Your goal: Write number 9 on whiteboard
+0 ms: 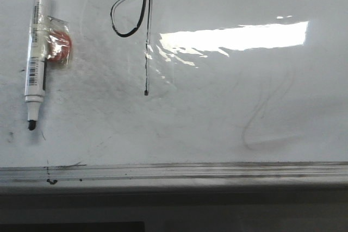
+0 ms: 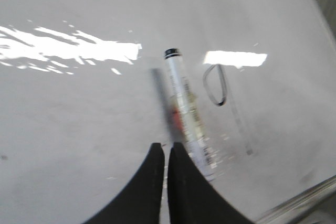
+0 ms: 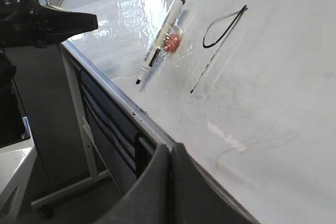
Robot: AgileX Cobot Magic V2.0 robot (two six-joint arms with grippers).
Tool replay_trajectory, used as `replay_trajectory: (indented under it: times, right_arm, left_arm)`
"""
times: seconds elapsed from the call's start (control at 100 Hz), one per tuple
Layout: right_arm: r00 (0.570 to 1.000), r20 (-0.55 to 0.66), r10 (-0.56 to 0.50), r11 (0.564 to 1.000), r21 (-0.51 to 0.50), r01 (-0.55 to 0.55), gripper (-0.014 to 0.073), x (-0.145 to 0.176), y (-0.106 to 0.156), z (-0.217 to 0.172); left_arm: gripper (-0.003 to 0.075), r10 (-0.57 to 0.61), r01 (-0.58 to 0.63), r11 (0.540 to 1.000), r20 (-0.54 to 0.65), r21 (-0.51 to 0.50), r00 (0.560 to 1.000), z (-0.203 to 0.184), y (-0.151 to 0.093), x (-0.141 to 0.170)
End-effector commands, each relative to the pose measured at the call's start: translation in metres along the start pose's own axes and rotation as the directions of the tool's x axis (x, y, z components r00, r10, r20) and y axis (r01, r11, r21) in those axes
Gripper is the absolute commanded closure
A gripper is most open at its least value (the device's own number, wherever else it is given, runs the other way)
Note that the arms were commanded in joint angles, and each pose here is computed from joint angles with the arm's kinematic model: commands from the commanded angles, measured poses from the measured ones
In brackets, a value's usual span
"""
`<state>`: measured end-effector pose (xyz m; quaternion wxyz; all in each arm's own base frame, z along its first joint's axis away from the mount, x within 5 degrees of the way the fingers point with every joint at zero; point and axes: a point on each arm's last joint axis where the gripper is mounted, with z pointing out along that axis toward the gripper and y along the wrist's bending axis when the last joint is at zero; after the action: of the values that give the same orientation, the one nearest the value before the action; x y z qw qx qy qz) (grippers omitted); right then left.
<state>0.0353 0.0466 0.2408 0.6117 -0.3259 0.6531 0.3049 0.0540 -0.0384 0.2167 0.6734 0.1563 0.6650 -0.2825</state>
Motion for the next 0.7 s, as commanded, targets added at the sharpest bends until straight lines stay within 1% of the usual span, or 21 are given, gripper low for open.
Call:
replay_trajectory:
  times: [0.0,0.1,0.18,0.25,0.3,0.35,0.38,0.47,0.54,0.63,0.69]
  right_arm:
    - [0.995,0.094,-0.017,1.0,0.003,0.017,0.0658,-0.015,0.0,-0.001]
    - [0.995,0.094,-0.017,1.0,0.003,0.017,0.0659,-0.015,0.0,-0.001]
    - [0.995,0.094,-0.017,1.0,0.003,0.017,0.0659,-0.015,0.0,-0.001]
    - [0.995,0.094,-0.017,1.0,0.003,0.017,0.0659,-0.015,0.0,-0.001]
    - [0.995,0.094,-0.017,1.0,0.003,0.017,0.0659,-0.015,0.0,-0.001]
    - [0.995,0.094,-0.017,1.0,0.003,0.017,0.0659,-0.015,0.0,-0.001]
    - [0.995,0.094,-0.017,1.0,0.003,0.017,0.0658,-0.015,0.0,-0.001]
    - [0.995,0.094,-0.017,1.0,0.003,0.017,0.0659,-0.015,0.0,-0.001]
    - [0.995,0.094,-0.017,1.0,0.003,0.017,0.0658,-0.015,0.0,-0.001]
    - [0.995,0.094,-0.017,1.0,0.003,0.017,0.0659,-0.015,0.0,-0.001]
    - [0.995,0.094,-0.017,1.0,0.003,0.017,0.0659,-0.015,0.0,-0.001]
  left_arm:
    - [0.0741,0.196,-0.2,0.975,-0.053,-0.098,0.979,-0.004,0.008,0.014]
    - [0.0741,0.174,-0.193,0.957,-0.107,-0.217,0.979,-0.01,0.015,0.019]
    - [0.0741,0.08,-0.111,0.938,-0.108,-0.327,0.991,-0.014,0.02,0.022]
    - [0.0741,0.027,-0.06,0.908,-0.084,-0.414,0.996,-0.017,0.024,0.022]
    - [0.0741,0.043,-0.079,0.881,-0.087,-0.467,0.995,-0.019,0.028,0.022]
    - [0.0741,0.082,-0.128,0.853,-0.112,-0.505,0.99,-0.02,0.03,0.022]
    - [0.0741,0.098,-0.148,0.84,-0.123,-0.522,0.988,-0.021,0.031,0.022]
    - [0.0741,0.051,-0.113,0.822,-0.125,-0.558,0.991,-0.022,0.034,0.024]
    - [0.0741,0.033,-0.116,0.814,-0.154,-0.569,0.988,-0.023,0.035,0.027]
    - [0.0741,-0.026,-0.086,0.806,-0.18,-0.586,0.983,-0.025,0.036,0.032]
    - [0.0741,-0.024,-0.088,0.804,-0.18,-0.588,0.983,-0.025,0.036,0.032]
